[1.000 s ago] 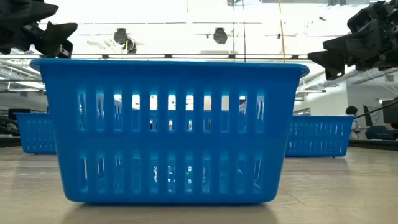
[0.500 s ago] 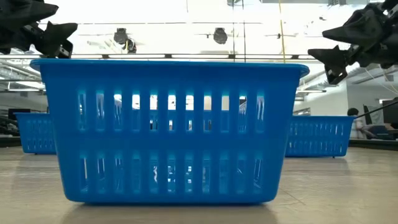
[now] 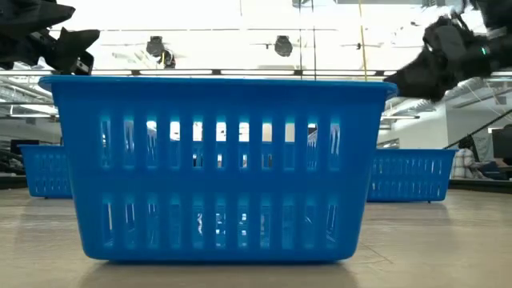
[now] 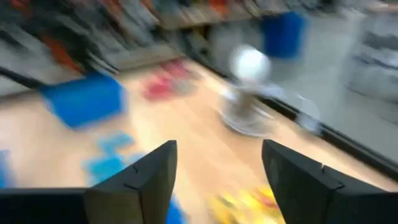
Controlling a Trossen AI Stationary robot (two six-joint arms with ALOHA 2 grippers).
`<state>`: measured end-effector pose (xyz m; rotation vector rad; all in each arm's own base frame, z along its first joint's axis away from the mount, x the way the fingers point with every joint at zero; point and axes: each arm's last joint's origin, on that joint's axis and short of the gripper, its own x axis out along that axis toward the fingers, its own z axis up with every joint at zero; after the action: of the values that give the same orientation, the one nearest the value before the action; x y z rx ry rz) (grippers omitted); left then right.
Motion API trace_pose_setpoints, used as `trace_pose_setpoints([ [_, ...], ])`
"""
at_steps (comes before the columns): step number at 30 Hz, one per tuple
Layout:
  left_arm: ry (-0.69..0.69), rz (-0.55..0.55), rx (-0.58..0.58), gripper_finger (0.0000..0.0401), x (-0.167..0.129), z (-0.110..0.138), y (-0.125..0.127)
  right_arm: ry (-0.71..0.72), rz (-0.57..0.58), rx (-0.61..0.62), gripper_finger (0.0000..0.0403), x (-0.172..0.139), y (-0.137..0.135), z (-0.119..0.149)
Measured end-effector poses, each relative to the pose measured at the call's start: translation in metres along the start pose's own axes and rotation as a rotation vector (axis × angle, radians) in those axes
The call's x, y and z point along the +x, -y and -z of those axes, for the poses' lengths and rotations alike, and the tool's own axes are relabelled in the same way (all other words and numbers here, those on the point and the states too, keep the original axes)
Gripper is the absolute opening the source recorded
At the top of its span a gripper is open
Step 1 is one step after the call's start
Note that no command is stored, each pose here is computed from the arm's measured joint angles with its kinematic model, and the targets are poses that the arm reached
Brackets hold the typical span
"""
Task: Pick & Place School Supplies
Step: Put the yellow crayon box into the top right blue bin
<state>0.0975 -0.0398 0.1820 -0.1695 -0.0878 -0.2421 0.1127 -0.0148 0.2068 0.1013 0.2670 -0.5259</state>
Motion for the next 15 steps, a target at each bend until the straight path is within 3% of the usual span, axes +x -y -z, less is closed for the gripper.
trace_pose_setpoints([
  [3, 0.0, 0.0, 0.0, 0.0173, 0.0, 0.0, 0.0, -0.303, 0.194, -0.151, 0.0254, 0.008, 0.005, -0.009],
  [6, 0.001, -0.001, 0.0, 0.0173, 0.0, 0.0, 0.0, -0.42, 0.332, -0.181, 0.0269, 0.023, 0.012, -0.026],
  [10, 0.001, -0.001, 0.0, 0.0173, 0.0, 0.0, 0.0, -0.606, 0.362, -0.231, 0.0278, 0.052, 0.03, -0.026],
  [15, 0.0, -0.001, 0.0, 0.0173, 0.0, 0.0, 0.0, -0.767, 0.378, -0.111, 0.0276, 0.076, 0.061, -0.011],
])
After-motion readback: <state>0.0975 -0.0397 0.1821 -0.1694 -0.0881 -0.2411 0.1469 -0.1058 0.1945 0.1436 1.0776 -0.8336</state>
